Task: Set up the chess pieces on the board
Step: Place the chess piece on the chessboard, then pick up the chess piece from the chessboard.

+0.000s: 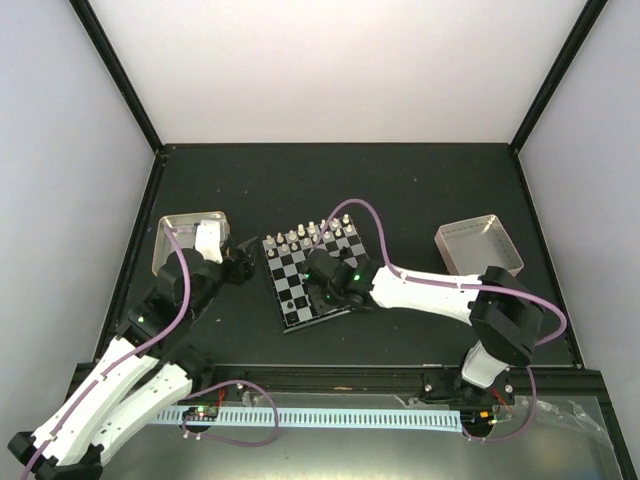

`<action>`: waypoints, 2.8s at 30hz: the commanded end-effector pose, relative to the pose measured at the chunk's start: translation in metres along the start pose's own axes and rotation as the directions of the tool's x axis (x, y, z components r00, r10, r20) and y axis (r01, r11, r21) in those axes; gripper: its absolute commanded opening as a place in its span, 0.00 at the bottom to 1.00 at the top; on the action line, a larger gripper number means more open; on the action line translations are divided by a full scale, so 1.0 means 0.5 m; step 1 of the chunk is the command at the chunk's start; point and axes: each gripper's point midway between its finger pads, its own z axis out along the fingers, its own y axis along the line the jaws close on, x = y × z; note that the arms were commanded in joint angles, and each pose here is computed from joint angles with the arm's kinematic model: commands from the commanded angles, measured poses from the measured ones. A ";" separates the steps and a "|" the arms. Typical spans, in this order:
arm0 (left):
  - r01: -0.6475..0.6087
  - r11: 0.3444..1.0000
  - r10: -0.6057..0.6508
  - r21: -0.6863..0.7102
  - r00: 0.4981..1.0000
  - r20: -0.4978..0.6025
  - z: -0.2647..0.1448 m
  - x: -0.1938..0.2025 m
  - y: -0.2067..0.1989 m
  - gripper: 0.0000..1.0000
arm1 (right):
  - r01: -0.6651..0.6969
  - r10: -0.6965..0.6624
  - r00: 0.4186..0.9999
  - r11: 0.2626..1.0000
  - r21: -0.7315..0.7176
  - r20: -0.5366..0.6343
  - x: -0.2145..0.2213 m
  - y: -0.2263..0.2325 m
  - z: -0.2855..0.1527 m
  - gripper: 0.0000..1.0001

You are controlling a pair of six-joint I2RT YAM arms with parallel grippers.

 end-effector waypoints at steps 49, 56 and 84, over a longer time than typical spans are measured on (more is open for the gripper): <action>0.011 1.000 -0.011 -0.027 1.000 0.011 -0.002 -0.009 0.009 0.72 | -0.153 0.144 0.986 0.982 0.111 0.087 -0.034 -0.043 0.070 0.19; 0.014 0.999 -0.014 -0.028 1.000 0.016 -0.004 -0.011 0.010 0.72 | -0.202 0.186 0.973 0.973 0.108 0.139 -0.067 -0.056 0.029 0.27; 0.017 0.999 -0.016 -0.028 1.000 0.010 -0.002 -0.006 0.010 0.72 | -0.165 0.170 0.985 0.979 0.124 -0.030 -0.055 -0.052 0.108 0.25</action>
